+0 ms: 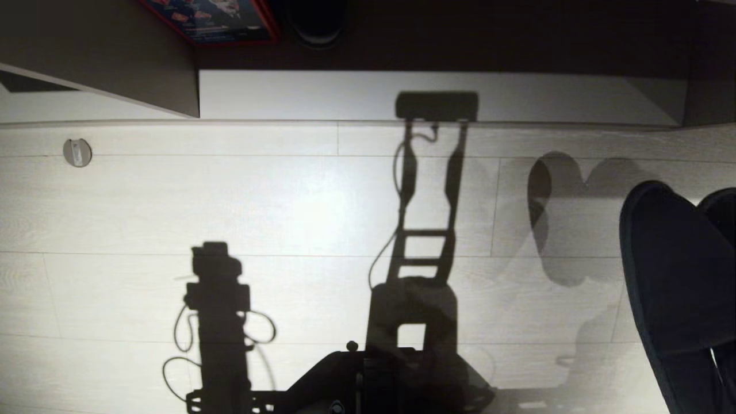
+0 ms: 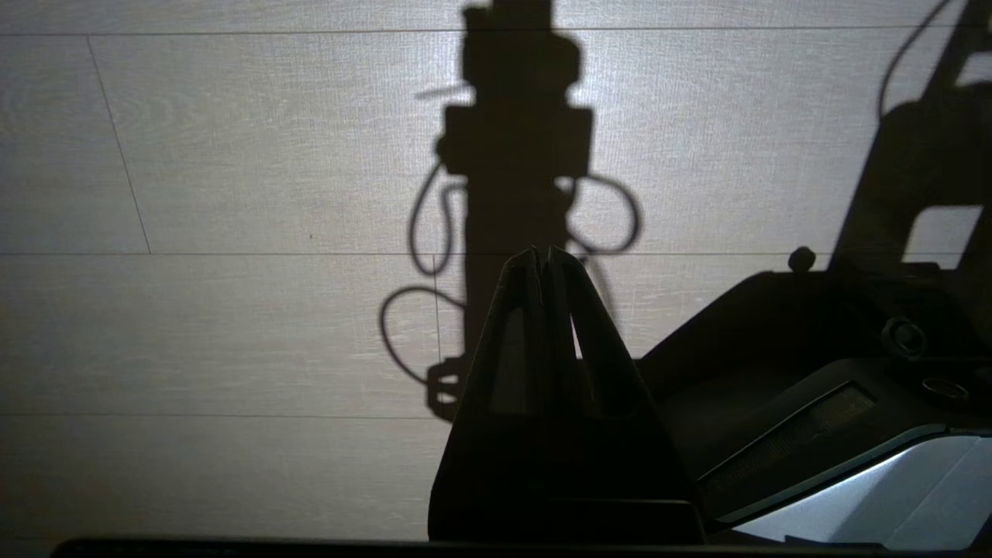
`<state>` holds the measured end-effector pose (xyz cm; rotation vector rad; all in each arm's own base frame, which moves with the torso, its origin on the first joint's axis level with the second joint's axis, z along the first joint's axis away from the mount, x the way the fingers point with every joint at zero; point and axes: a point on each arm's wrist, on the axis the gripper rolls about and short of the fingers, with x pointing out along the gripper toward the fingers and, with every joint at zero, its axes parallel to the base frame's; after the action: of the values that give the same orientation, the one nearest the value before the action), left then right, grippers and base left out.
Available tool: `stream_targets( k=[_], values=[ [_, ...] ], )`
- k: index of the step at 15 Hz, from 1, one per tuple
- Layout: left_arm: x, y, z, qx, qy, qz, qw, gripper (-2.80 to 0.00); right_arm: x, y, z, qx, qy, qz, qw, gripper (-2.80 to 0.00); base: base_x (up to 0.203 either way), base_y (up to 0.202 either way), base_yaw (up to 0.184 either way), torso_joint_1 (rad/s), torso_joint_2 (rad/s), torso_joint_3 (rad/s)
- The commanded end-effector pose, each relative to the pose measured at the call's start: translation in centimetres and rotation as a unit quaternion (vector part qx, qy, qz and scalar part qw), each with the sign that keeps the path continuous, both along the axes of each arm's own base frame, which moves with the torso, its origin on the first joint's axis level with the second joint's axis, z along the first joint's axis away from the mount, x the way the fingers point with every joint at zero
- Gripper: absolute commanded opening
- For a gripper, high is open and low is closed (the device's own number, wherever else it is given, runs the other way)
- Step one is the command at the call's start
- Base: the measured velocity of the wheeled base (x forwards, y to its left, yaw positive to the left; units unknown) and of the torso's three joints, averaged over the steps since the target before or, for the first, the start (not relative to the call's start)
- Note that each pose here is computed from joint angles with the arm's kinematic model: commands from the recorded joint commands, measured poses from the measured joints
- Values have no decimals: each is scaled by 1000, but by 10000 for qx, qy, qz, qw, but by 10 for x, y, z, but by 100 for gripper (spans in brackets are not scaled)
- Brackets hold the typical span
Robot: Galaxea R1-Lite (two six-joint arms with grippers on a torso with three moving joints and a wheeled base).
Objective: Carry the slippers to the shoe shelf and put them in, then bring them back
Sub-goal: Place the slippers into the shoe cabinet
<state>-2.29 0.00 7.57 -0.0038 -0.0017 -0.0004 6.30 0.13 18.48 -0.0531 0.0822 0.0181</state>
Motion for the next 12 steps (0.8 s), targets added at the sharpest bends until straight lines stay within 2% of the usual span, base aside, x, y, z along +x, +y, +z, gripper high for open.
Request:
stream_targets(
  k=[1, 6, 9, 12],
  values=[
    [0, 0, 0, -4, 1, 2, 10000, -280, 29, 1, -2, -48, 379, 9, 9993, -280, 0, 0, 0, 0, 0, 0],
    [0, 0, 0, -4, 1, 2, 10000, -280, 60, 2, 6, -167, -108, 21, 9998, -280, 0, 0, 0, 0, 0, 0],
    [0, 0, 0, -4, -7, 2, 10000, -280, 90, 2, 19, -272, -764, 18, 9967, -280, 0, 0, 0, 0, 0, 0],
    [0, 0, 0, -4, 9, 2, 10000, -280, 111, 3, 27, -310, -1057, 10, 9939, -280, 0, 0, 0, 0, 0, 0]
  ],
)
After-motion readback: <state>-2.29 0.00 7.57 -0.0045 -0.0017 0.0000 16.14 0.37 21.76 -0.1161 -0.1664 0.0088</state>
